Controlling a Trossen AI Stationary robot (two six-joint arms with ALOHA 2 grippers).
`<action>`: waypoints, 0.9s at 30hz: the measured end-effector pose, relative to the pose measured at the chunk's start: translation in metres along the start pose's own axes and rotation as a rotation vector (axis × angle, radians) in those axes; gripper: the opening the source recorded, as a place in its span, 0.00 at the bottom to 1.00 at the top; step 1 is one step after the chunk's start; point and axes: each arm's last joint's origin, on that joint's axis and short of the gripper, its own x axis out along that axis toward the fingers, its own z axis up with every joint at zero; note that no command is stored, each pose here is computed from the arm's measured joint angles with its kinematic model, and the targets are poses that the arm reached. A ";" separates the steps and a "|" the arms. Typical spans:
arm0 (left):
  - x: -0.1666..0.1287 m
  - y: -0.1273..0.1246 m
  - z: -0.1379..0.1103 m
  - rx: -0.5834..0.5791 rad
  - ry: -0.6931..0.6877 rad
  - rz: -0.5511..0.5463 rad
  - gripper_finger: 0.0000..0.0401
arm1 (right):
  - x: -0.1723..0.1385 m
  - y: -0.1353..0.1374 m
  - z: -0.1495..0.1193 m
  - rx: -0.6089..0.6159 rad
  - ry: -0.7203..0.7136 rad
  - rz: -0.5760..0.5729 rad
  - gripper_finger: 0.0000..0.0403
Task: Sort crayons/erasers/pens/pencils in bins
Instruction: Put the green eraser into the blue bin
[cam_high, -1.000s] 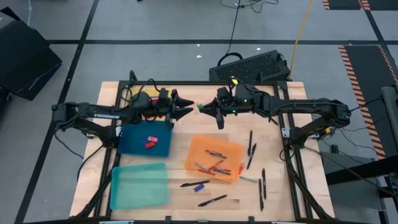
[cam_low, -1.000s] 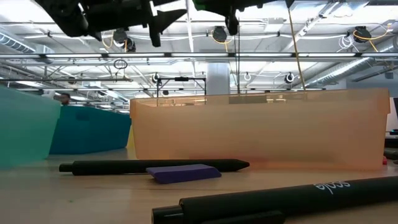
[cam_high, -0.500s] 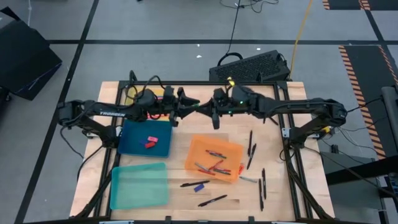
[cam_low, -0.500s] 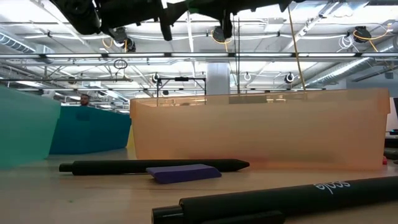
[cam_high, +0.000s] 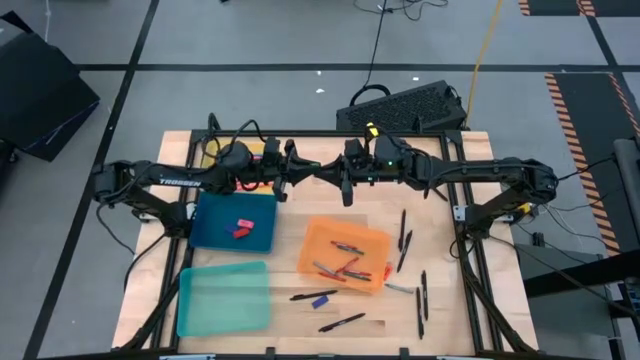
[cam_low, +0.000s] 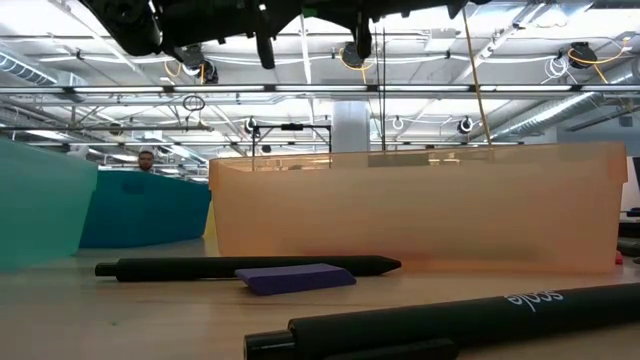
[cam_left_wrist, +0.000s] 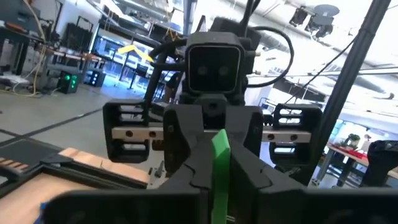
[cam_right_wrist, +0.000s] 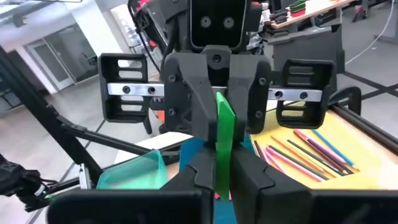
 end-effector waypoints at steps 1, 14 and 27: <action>0.000 0.001 0.000 -0.009 0.002 0.005 0.04 | 0.000 0.000 0.000 -0.001 0.001 -0.001 0.05; -0.033 -0.016 0.025 0.022 0.391 0.146 0.04 | -0.010 0.005 -0.013 -0.052 0.174 -0.061 0.42; -0.132 -0.046 -0.031 0.047 1.393 0.522 0.04 | -0.037 0.002 -0.048 -0.099 0.577 -0.329 0.51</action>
